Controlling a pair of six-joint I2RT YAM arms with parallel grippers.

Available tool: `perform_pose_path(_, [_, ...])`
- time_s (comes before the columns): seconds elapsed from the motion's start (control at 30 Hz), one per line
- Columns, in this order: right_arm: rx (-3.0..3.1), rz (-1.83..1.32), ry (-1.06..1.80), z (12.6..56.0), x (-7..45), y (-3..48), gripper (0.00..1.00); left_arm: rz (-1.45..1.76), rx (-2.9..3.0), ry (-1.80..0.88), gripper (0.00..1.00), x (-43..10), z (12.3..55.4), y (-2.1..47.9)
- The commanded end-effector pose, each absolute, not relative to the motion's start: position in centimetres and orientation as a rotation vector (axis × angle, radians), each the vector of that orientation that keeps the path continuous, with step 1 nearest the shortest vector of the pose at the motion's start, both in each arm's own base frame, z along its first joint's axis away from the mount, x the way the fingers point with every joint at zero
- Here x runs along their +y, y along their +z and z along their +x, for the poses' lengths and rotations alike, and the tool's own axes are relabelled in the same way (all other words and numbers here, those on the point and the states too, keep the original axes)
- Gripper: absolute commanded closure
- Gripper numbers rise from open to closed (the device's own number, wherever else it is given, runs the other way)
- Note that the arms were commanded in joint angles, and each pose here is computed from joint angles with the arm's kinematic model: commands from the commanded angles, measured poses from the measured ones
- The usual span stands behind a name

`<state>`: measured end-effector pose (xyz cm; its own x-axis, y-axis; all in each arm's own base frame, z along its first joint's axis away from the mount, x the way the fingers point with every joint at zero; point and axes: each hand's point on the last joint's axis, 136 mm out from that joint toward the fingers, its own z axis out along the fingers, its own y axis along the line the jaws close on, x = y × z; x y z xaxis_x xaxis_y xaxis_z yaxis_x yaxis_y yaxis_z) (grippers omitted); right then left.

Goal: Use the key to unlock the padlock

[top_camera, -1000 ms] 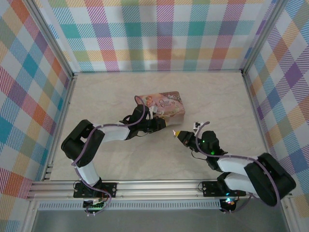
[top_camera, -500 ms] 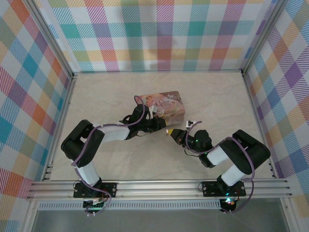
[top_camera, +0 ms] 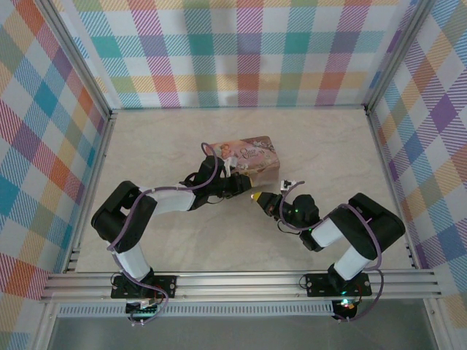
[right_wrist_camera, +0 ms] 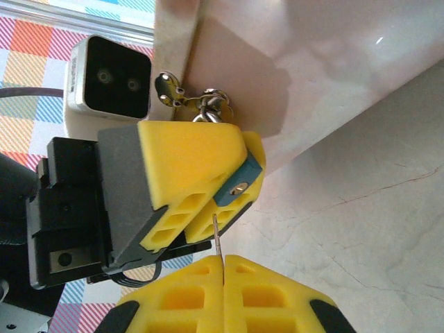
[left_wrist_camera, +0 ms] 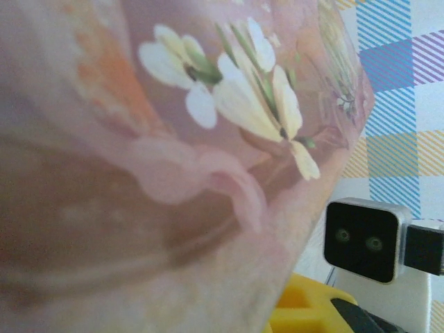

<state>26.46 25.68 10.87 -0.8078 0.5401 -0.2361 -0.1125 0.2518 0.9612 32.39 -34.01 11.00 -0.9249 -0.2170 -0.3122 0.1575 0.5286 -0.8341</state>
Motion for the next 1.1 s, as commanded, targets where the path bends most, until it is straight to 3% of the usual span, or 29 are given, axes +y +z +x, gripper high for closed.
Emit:
perform_pose_path(0.0, [1.932,0.367,1.641,27.0,26.3,12.4,1.00,-0.001,2.269,-1.474,0.84,-34.6,32.7,15.2])
perform_pose_path(1.07, [1.862,0.380,1.619,28.0,25.9,13.9,1.00,-0.006,2.275,-1.511,0.84,-34.6,32.3,14.6])
